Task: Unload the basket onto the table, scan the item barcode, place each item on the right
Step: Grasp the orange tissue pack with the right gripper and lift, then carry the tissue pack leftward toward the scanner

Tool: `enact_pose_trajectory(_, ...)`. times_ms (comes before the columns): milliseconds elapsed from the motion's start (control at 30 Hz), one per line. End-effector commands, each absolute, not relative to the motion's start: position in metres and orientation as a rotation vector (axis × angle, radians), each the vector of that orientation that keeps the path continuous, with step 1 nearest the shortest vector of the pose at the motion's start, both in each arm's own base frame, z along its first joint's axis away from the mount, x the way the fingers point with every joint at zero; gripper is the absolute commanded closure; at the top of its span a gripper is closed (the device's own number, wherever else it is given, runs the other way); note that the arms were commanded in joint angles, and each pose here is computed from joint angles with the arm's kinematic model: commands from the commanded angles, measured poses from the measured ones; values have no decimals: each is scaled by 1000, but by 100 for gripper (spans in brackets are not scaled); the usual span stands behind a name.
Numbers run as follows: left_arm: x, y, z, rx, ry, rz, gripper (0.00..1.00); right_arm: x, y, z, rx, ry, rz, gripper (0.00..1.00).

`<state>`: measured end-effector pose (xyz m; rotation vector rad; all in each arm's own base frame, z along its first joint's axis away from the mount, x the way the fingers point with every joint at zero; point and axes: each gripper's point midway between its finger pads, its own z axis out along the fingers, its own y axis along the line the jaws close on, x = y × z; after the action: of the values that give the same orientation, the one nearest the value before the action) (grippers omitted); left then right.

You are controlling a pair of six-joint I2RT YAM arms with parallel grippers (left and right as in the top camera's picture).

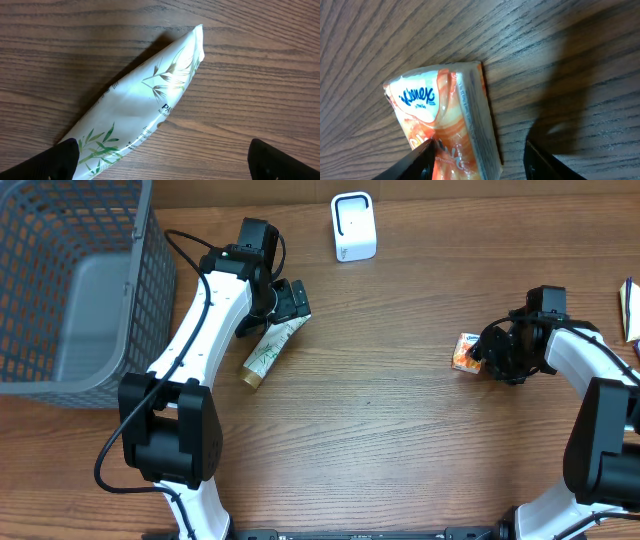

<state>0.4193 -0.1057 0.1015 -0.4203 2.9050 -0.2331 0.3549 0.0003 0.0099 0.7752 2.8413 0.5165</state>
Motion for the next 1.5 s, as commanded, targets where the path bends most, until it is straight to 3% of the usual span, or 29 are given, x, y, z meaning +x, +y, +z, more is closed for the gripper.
enact_pose_trajectory(0,424,-108,108,-380,2886,-231,0,353,0,9,790,2841,501,42)
enact_pose_trajectory(100,424,-108,108,-380,2886,-231,0,354,0,9,789,2838,500,42)
enact_pose_trajectory(233,424,-108,108,-380,2887,-231,0,353,0,9,790,2840,501,68)
enact_pose_trajectory(333,424,-108,108,-380,2886,-231,0,354,10,13,778,2836,595,93)
enact_pose_trajectory(367,424,-108,108,-380,2887,-231,0,354,13,14,776,2834,619,96)
enact_pose_trajectory(567,424,-108,108,-380,2886,-231,0,355,31,23,742,2818,793,96)
enact_pose_trajectory(767,424,-108,108,-380,2886,-231,0,362,60,58,606,2708,1183,96)
enact_pose_trajectory(900,424,-109,108,-380,2887,-231,0,360,58,63,573,2684,1239,96)
enact_pose_trajectory(1067,424,-108,108,-381,2886,-231,0,359,84,113,236,2412,1627,96)
enact_pose_trajectory(1467,424,-108,108,-380,2886,-231,0,346,107,174,107,2084,2069,96)
